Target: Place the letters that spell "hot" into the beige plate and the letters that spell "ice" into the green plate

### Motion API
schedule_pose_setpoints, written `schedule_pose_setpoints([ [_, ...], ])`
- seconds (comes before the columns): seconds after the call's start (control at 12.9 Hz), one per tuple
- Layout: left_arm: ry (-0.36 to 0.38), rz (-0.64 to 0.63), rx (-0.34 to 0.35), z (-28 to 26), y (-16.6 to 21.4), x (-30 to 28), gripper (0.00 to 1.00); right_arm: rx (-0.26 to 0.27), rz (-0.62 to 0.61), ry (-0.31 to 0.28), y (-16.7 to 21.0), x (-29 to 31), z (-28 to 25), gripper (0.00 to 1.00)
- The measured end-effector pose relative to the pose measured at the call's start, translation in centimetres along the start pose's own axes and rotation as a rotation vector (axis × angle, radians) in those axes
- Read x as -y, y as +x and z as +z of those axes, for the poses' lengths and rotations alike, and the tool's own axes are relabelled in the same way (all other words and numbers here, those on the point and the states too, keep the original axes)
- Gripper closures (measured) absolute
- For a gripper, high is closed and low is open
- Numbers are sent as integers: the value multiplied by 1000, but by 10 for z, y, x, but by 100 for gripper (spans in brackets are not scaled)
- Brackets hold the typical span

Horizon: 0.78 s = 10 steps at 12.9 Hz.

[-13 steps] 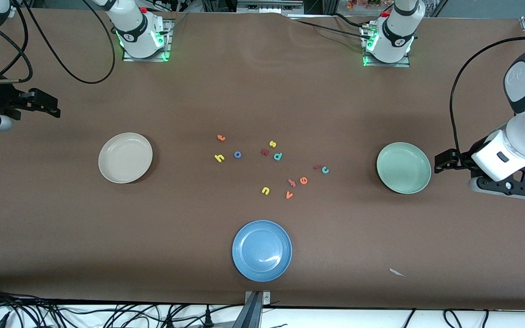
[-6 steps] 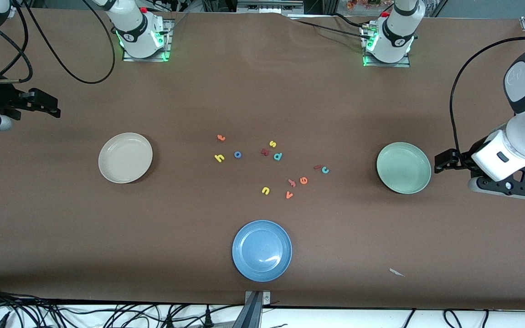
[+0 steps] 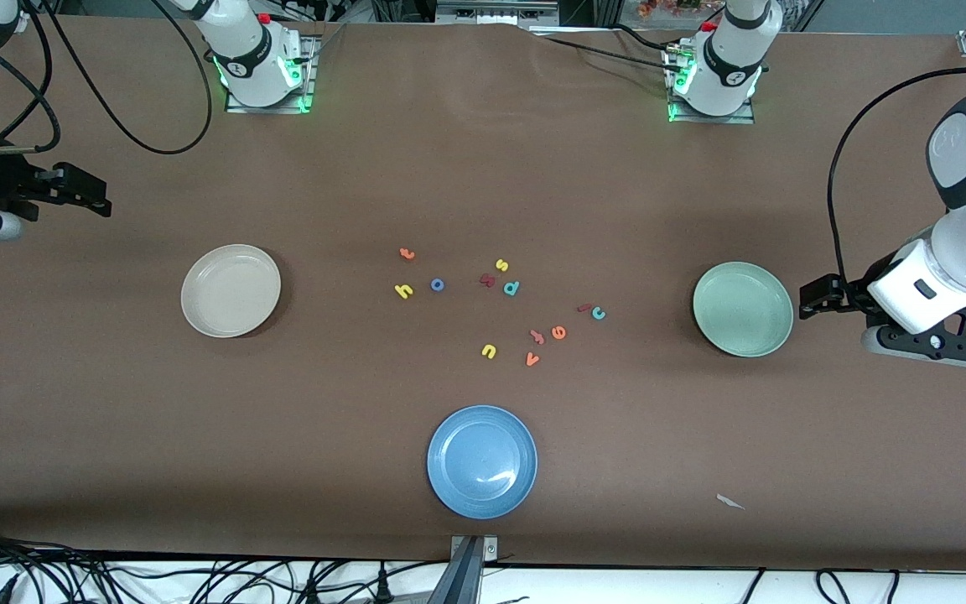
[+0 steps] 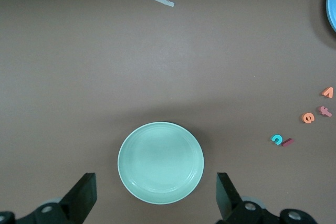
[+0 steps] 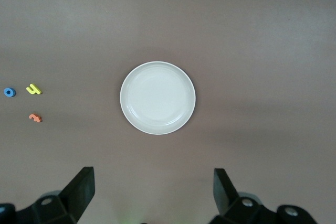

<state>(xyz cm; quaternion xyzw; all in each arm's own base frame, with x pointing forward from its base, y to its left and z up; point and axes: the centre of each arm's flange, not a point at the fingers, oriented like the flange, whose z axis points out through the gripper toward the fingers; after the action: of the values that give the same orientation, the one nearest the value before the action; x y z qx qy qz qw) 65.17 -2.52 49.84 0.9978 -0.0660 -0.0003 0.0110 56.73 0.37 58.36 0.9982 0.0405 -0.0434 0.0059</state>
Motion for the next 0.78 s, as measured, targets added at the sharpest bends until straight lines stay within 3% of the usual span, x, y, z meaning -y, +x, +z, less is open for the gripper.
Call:
schedule_pose_setpoints([
  [0.78, -1, 0, 4, 3, 1, 0, 0, 1, 0, 0, 0, 0, 0, 0],
])
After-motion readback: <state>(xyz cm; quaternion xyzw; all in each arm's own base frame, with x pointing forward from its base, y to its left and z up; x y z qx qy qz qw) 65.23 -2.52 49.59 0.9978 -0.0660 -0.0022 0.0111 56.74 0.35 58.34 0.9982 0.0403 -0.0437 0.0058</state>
